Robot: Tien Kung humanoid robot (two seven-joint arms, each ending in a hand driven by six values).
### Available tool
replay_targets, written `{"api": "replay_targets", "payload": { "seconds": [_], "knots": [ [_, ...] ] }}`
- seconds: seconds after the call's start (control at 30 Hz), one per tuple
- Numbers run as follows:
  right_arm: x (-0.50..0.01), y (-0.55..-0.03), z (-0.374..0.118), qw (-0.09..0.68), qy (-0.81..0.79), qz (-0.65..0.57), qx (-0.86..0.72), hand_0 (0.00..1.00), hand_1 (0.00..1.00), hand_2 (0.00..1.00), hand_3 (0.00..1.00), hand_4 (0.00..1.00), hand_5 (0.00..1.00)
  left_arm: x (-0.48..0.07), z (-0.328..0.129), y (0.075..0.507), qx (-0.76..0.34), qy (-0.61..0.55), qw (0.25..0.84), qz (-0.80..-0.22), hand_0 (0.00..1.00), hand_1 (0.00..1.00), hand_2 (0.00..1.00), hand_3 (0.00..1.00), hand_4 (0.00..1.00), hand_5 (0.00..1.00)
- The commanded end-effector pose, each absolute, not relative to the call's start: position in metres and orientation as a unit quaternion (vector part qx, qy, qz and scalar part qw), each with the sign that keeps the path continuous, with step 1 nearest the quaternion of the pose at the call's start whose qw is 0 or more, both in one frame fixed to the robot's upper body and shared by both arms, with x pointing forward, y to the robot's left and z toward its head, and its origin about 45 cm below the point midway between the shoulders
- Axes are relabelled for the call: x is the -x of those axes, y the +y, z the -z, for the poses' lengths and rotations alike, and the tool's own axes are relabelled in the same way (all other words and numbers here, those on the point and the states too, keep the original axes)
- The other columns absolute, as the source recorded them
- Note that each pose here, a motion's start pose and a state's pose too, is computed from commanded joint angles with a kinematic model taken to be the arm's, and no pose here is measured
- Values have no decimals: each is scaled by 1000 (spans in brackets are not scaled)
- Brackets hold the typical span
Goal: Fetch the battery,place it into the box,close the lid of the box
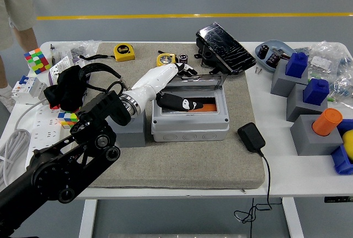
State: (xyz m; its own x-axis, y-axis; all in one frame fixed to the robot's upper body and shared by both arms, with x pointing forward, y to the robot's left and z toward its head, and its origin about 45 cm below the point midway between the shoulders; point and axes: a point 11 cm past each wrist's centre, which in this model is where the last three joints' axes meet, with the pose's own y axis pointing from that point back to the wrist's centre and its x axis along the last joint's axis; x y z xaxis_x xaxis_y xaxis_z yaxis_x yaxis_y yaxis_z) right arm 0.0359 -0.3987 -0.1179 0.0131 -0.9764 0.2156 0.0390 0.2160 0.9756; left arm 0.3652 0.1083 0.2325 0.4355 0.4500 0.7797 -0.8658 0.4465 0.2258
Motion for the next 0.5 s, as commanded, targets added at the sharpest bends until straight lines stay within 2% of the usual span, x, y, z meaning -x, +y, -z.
{"api": "replay_targets", "payload": {
  "seconds": [0.07,0.1,0.27,0.3,0.5],
  "knots": [
    [-35,-399,118,564,-539,451,-434,641,666,674,607,992,599,-361,-233,107,-322,-325,786,-415,692,719,720,754,998,445],
    [-35,-399,118,564,-539,450,-434,641,666,674,607,992,600,-360,-233,106,-325,-325,787,-412,631,685,704,745,998,459],
    [-36,-399,118,564,-540,450,-434,641,666,674,607,992,600,-351,-227,103,-341,-315,793,-395,631,685,704,745,998,459],
    [-36,-399,118,563,-540,450,-434,641,666,674,607,992,600,-350,-226,103,-343,-313,794,-392,600,660,688,741,998,463],
    [-36,-399,118,563,-539,450,-435,642,666,675,607,992,600,-347,-216,102,-354,-303,799,-380,583,662,687,741,998,473]
  ]
}}
